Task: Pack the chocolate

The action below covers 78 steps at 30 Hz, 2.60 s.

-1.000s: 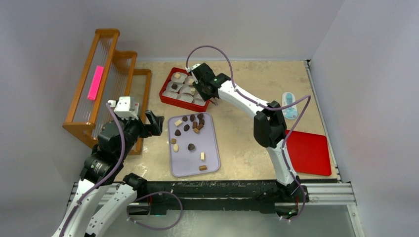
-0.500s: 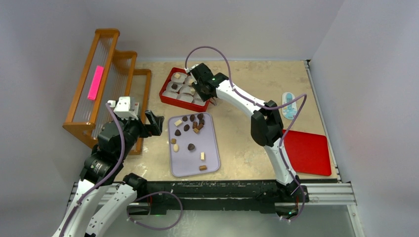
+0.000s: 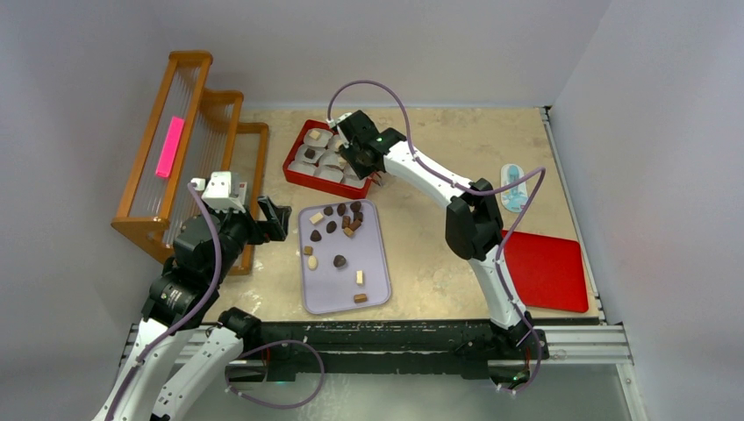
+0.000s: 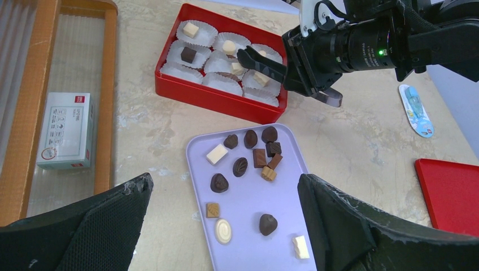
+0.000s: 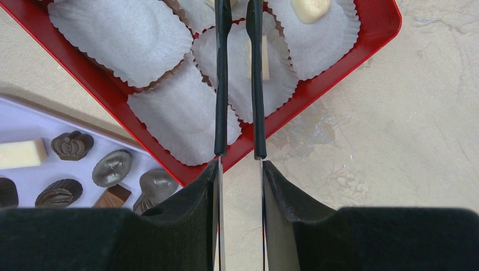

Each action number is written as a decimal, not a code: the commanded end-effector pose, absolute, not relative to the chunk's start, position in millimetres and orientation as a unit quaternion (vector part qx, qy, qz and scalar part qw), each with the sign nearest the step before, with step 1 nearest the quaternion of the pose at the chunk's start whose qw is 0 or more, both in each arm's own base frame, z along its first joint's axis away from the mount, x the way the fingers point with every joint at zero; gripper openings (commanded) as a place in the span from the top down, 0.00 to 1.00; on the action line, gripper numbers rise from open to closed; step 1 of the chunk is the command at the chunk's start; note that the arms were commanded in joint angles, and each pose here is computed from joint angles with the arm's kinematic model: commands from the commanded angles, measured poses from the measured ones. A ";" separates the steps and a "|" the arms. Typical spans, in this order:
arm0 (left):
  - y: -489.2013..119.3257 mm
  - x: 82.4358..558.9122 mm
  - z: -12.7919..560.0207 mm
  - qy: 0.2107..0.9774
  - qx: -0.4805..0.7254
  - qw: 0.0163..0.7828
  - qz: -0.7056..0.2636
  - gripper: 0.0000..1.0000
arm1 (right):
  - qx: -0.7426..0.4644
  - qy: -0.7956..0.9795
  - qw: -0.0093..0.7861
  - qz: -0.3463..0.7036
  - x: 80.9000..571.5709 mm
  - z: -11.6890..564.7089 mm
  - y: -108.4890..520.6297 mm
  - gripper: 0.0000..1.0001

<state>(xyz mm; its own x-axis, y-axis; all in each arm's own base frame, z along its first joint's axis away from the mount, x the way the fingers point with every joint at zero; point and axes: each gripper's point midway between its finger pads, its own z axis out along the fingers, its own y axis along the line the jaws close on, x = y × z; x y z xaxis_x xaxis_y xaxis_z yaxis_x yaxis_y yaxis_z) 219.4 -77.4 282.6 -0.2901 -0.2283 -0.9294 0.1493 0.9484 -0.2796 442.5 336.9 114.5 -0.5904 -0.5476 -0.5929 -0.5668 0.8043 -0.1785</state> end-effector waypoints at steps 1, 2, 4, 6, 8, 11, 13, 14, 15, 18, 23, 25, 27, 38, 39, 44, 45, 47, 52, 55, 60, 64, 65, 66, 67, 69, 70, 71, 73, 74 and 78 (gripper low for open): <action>-80.8 222.6 292.5 0.774 -0.026 0.609 -0.170 0.00 | -0.305 0.884 0.351 0.040 450.4 132.8 348.1 0.67; -80.7 222.5 293.1 0.774 -0.026 0.610 -0.170 0.00 | -0.306 0.884 0.352 0.043 449.9 133.9 349.1 0.67; -80.8 222.8 292.6 0.774 -0.026 0.609 -0.170 0.00 | -0.306 0.883 0.353 0.048 450.0 135.4 350.6 0.67; -80.8 222.5 292.8 0.774 -0.026 0.609 -0.170 0.00 | -0.307 0.881 0.355 0.054 449.6 136.7 353.1 0.67; -80.4 222.2 292.3 0.774 -0.027 0.609 -0.170 0.00 | -0.307 0.881 0.355 0.062 448.6 137.4 355.8 0.67; -79.7 222.2 293.0 0.774 -0.028 0.610 -0.169 0.00 | -0.310 0.880 0.352 0.073 446.7 135.7 359.4 0.67; -79.6 222.4 292.2 0.774 -0.028 0.609 -0.168 0.00 | -0.300 0.884 0.349 0.080 445.4 133.7 361.5 0.67; -79.3 222.3 292.2 0.774 -0.029 0.609 -0.168 0.00 | -0.300 0.884 0.348 0.083 444.8 133.3 362.7 0.67; -79.5 222.3 292.1 0.775 -0.028 0.609 -0.168 0.00 | -0.300 0.884 0.348 0.086 445.2 133.5 363.8 0.67; -79.6 222.5 292.5 0.774 -0.029 0.610 -0.168 0.00 | -0.302 0.882 0.349 0.098 444.3 136.0 368.0 0.67; -80.0 222.8 292.4 0.774 -0.028 0.609 -0.169 0.00 | -0.311 0.871 0.356 0.135 438.9 149.8 379.9 0.67; -80.0 222.3 292.9 0.774 -0.028 0.610 -0.170 0.00 | -0.313 0.866 0.361 0.148 436.5 158.4 382.8 0.67; -80.5 222.0 293.4 0.773 -0.027 0.611 -0.171 0.00 | -0.312 0.860 0.371 0.158 431.7 173.6 381.7 0.67; -77.5 217.2 298.3 0.766 -0.029 0.619 -0.173 0.00 | -0.326 0.853 0.364 0.184 368.3 205.6 354.2 0.67; -77.7 216.9 298.8 0.765 -0.029 0.619 -0.174 0.00 | -0.329 0.852 0.362 0.185 360.2 205.6 351.0 0.66; -79.2 216.0 299.0 0.764 -0.027 0.619 -0.179 0.00 | -0.340 0.853 0.356 0.173 319.0 205.4 335.2 0.66; -80.0 216.5 298.0 0.766 -0.025 0.617 -0.179 0.00 | -0.337 0.855 0.357 0.166 310.6 207.2 331.1 0.65; -80.6 216.5 298.3 0.766 -0.024 0.616 -0.180 0.00 | -0.346 0.859 0.341 0.161 288.4 198.2 328.4 0.65; -79.8 215.4 299.4 0.765 -0.025 0.618 -0.180 0.00 | -0.358 0.879 0.286 0.136 236.5 176.8 316.3 0.65; -80.0 214.4 300.6 0.762 -0.024 0.621 -0.183 0.00 | -0.356 0.890 0.257 0.123 212.1 165.2 307.8 0.64; -81.6 214.6 299.9 0.763 -0.022 0.619 -0.185 0.00 | -0.364 0.894 0.231 0.121 183.9 150.9 299.1 0.62; -81.3 214.2 300.6 0.763 -0.021 0.619 -0.185 0.00 | -0.389 0.886 0.224 0.118 177.6 142.4 299.3 0.61; -80.6 214.2 300.9 0.762 -0.023 0.621 -0.184 0.00 | -0.394 0.883 0.225 0.119 178.1 141.7 300.9 0.61; -79.5 214.0 301.4 0.761 -0.025 0.622 -0.183 0.00 | -0.397 0.882 0.224 0.122 177.7 141.4 303.1 0.60; -78.6 213.7 301.6 0.760 -0.026 0.623 -0.182 0.00 | -0.401 0.880 0.221 0.126 176.3 141.3 306.2 0.60; -77.3 213.5 300.7 0.762 -0.029 0.622 -0.179 0.00 | -0.412 0.874 0.218 0.134 172.7 142.0 312.8 0.59; -76.5 213.3 300.7 0.761 -0.030 0.623 -0.178 0.00 | -0.418 0.871 0.220 0.137 171.4 142.1 316.3 0.59; -75.8 213.3 300.8 0.761 -0.031 0.623 -0.176 0.00 | -0.424 0.868 0.220 0.137 169.6 141.1 319.2 0.59; -74.9 213.2 301.2 0.761 -0.033 0.624 -0.175 0.00 | -0.429 0.866 0.220 0.132 169.7 138.6 322.0 0.58; -74.5 212.9 301.4 0.760 -0.033 0.625 -0.175 0.00 | -0.431 0.866 0.219 0.127 170.2 136.3 322.5 0.58; -74.0 213.7 301.4 0.760 -0.035 0.625 -0.173 0.00 | -0.437 0.868 0.216 0.091 173.4 125.6 318.6 0.56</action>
<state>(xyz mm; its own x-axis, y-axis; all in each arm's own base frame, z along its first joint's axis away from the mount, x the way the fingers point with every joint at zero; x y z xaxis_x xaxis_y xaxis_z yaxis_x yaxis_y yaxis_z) 211.2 -74.8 292.5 -0.2501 -0.2465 -0.9363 0.1668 0.9416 -0.2925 166.3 311.7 122.1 -0.5564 -0.7025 -0.4438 -0.7906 0.6119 0.0226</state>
